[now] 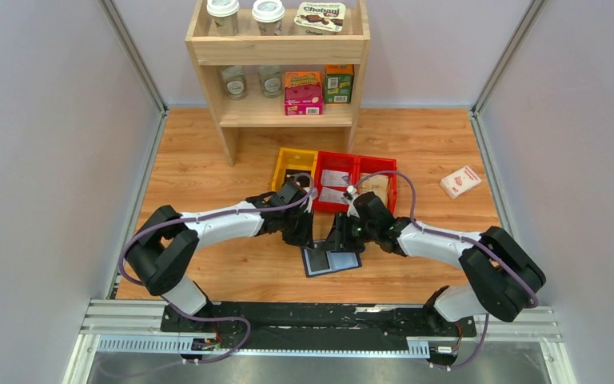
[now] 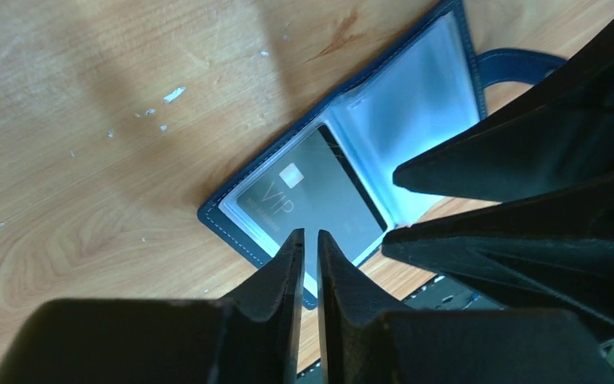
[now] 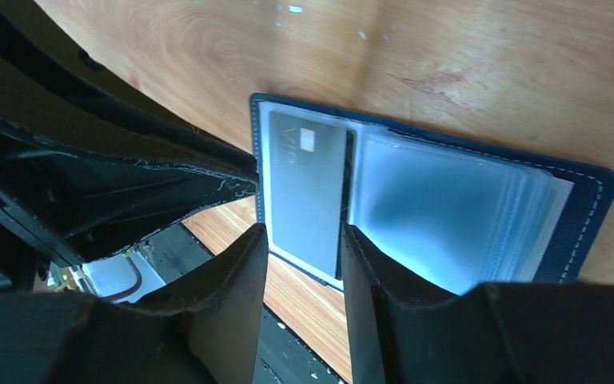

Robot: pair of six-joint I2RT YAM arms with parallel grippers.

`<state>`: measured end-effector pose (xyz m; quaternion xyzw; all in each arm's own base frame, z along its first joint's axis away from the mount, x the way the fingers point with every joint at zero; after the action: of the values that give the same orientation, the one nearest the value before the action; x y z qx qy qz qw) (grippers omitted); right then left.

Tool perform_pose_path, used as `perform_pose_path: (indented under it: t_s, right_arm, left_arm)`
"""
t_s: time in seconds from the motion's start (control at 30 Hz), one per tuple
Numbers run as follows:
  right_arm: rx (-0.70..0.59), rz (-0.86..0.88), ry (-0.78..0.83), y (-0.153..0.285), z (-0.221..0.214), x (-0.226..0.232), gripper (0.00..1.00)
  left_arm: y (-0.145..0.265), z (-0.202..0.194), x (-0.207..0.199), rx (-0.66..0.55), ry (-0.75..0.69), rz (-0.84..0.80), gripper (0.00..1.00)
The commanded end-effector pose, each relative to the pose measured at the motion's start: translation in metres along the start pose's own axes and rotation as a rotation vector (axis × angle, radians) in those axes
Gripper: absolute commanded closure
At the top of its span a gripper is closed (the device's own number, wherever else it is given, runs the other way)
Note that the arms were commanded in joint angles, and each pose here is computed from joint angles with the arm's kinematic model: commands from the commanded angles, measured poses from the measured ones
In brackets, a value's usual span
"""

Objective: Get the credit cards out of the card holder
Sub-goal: Remove the credit card from the card holder.

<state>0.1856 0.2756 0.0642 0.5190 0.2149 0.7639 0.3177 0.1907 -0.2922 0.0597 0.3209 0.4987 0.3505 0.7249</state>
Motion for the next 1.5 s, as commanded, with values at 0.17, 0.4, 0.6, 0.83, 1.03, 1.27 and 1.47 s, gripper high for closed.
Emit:
perform_pose_path:
  t_s: [0.17, 0.4, 0.6, 0.83, 1.03, 1.27, 1.47]
  right_arm:
    - [0.024, 0.031, -0.112, -0.010, 0.002, -0.012, 0.59]
    - [0.060, 0.017, -0.130, -0.017, -0.003, -0.019, 0.59]
    - [0.079, 0.052, -0.123, -0.020, -0.005, -0.015, 0.59]
    - [0.102, 0.107, -0.107, -0.021, -0.006, -0.006, 0.60]
    - [0.124, 0.134, -0.089, -0.023, -0.008, 0.002, 0.62]
    - [0.092, 0.219, -0.052, -0.016, -0.004, 0.019, 0.75]
    - [0.030, 0.306, -0.022, -0.005, 0.006, 0.038, 0.82]
  left_arm:
    - [-0.012, -0.016, 0.006, 0.104, -0.026, 0.004, 0.86]
    - [-0.015, -0.027, 0.020, 0.148, -0.025, 0.059, 0.89]
    - [-0.017, -0.036, 0.030, 0.171, -0.016, 0.088, 0.91]
    - [-0.021, -0.039, 0.031, 0.179, -0.009, 0.082, 0.92]
    - [-0.020, -0.039, 0.030, 0.177, -0.010, 0.078, 0.92]
    - [-0.019, -0.036, 0.029, 0.161, -0.013, 0.074, 0.92]
    - [-0.018, -0.034, 0.028, 0.148, -0.012, 0.070, 0.92]
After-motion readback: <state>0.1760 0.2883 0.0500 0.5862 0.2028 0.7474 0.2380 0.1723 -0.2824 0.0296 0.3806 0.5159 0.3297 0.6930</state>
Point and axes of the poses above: each gripper's point midway between its finger pads, its own y axis back along the fingers, its own x axis along the line the jaws close on, z = x × y, the point moved 1 cm from there along y, back along the fingers, and after that the axes turned 4 degrees about y, right-handed, at the moved point
